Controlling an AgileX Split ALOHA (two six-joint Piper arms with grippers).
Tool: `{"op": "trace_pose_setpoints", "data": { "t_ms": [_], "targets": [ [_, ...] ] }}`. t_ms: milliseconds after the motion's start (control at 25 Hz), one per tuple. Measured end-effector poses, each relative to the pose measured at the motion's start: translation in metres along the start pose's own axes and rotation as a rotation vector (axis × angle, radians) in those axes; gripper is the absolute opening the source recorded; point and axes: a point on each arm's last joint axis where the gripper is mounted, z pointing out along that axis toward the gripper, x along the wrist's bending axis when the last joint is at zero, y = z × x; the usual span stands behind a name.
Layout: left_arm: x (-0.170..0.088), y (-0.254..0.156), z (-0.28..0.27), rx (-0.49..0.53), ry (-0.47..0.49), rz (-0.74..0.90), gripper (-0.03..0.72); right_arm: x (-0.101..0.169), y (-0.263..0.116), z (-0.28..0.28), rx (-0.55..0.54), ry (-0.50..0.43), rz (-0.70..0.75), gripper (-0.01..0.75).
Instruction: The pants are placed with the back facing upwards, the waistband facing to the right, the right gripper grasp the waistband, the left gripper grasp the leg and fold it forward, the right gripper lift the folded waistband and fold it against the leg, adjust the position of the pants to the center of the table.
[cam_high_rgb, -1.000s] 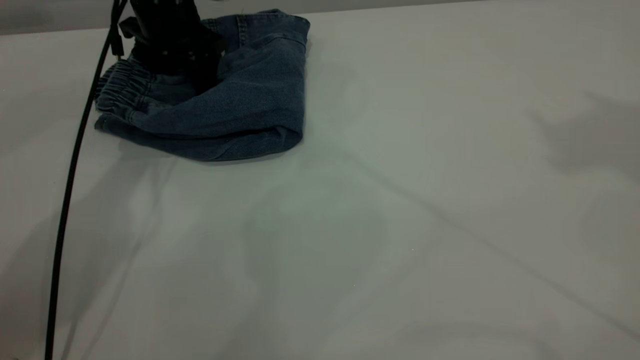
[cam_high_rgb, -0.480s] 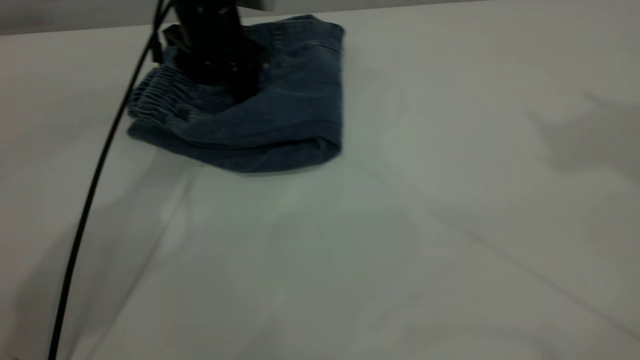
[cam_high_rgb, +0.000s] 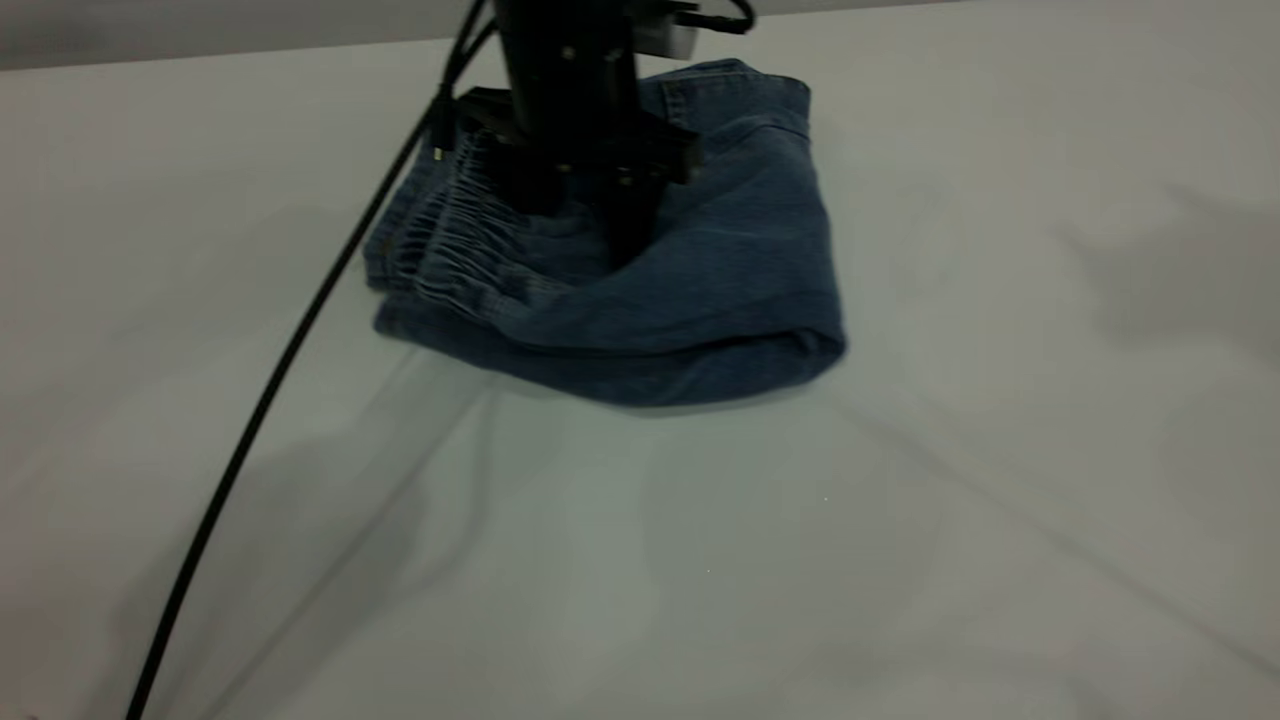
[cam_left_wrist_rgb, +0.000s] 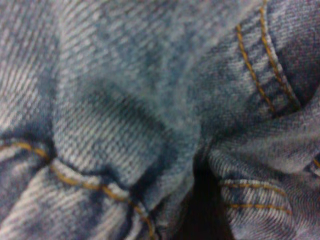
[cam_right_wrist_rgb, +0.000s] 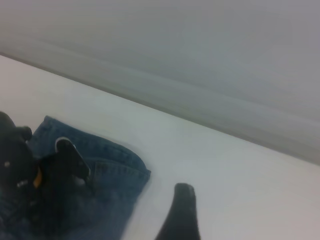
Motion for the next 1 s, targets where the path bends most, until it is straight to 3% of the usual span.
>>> {"op": "trace_pose_setpoints", "data": {
  "t_ms": [200,360,680,1000],
  "targets": [
    [-0.023,-0.001,0.001,0.003,0.001,-0.045,0.497,0.0,0.0,0.0,0.0,0.0,0.0,0.573],
    [-0.025,0.002,-0.006,-0.021,-0.002,-0.026,0.497,0.0,0.0,0.0,-0.001,0.002,0.002,0.573],
    [-0.03,0.013,-0.071,-0.196,-0.013,0.038,0.497,0.0,0.0,0.0,-0.003,0.004,0.003,0.573],
    [-0.035,-0.002,-0.161,-0.372,-0.01,0.156,0.497,0.011,0.002,-0.02,-0.041,0.057,-0.005,0.573]
  ]
}}
